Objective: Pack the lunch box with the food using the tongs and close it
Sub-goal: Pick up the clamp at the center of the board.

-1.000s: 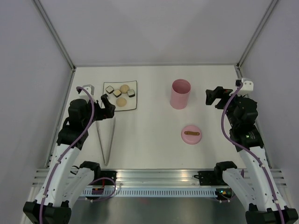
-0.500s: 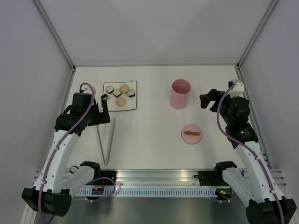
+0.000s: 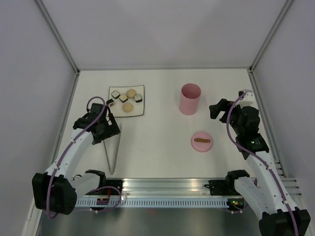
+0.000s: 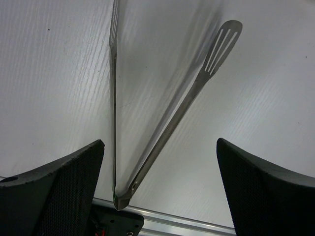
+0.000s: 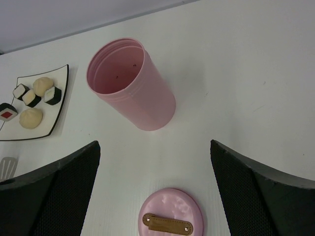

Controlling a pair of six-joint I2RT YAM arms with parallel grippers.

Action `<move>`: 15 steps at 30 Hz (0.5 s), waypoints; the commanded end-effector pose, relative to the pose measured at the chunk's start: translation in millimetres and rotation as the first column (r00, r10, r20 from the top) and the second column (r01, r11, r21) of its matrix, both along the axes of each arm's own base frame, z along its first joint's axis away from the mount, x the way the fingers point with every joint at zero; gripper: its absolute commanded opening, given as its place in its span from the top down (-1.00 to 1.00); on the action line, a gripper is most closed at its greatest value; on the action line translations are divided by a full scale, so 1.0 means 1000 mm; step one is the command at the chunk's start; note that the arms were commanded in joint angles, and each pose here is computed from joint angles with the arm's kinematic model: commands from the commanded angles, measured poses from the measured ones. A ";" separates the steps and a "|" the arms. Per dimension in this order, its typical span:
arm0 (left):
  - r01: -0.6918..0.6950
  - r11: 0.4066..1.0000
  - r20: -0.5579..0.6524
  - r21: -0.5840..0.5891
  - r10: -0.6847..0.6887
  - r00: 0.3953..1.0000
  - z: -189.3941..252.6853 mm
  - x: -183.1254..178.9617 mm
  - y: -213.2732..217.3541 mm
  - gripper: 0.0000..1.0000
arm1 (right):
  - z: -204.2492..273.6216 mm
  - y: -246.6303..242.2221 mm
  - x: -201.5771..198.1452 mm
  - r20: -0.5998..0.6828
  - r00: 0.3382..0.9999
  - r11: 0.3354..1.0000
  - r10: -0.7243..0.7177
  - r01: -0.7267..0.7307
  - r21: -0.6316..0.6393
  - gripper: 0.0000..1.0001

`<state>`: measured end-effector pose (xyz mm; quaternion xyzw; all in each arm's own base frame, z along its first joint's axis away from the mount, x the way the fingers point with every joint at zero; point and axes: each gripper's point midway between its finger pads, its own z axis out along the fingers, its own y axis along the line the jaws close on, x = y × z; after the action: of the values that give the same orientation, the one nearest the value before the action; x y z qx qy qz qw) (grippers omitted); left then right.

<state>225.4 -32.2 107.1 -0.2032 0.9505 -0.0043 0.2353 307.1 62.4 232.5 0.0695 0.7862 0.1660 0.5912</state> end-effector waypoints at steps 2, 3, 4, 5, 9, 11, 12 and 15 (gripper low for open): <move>-0.124 0.992 0.043 -0.017 0.124 0.991 -0.011 0.007 0.003 -0.99 | -0.011 0.003 0.000 -0.005 1.000 0.997 -0.015 0.015 0.075 -0.96; -0.124 0.992 0.043 -0.017 0.124 0.991 -0.011 0.007 0.003 -0.99 | -0.014 0.003 0.000 -0.011 1.000 0.997 -0.015 0.015 0.074 -0.96; -0.128 0.992 0.035 -0.013 0.128 0.991 -0.015 0.006 0.004 -0.99 | -0.011 0.004 0.001 0.000 1.000 0.995 -0.018 0.018 0.095 -0.96; -0.136 0.991 0.023 -0.014 0.136 0.990 -0.020 0.004 0.003 -0.99 | -0.013 0.005 0.001 -0.003 1.000 0.995 -0.020 0.020 0.103 -0.96; -0.122 0.991 -0.025 -0.060 0.121 0.992 -0.038 -0.002 -0.006 -0.99 | -0.019 0.004 0.002 -0.010 0.999 0.991 -0.033 0.035 0.128 -0.96; -0.132 0.988 -0.043 -0.078 0.129 0.991 -0.045 -0.007 -0.009 -0.99 | -0.019 0.004 0.000 -0.011 0.999 0.991 -0.036 0.037 0.132 -0.96; -0.136 0.988 -0.049 -0.074 0.133 0.990 -0.047 -0.008 -0.009 -0.99 | -0.022 0.003 -0.001 -0.019 0.999 0.990 -0.044 0.046 0.131 -0.96; -0.156 0.986 -0.060 -0.052 0.152 0.987 -0.052 -0.011 -0.004 -0.99 | -0.025 -0.001 -0.003 -0.026 0.997 0.988 -0.068 0.071 0.139 -0.96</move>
<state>205.7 -32.1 55.0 -0.2596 0.9469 0.0049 0.1897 302.4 65.5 197.8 0.1204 0.7936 0.1940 0.5640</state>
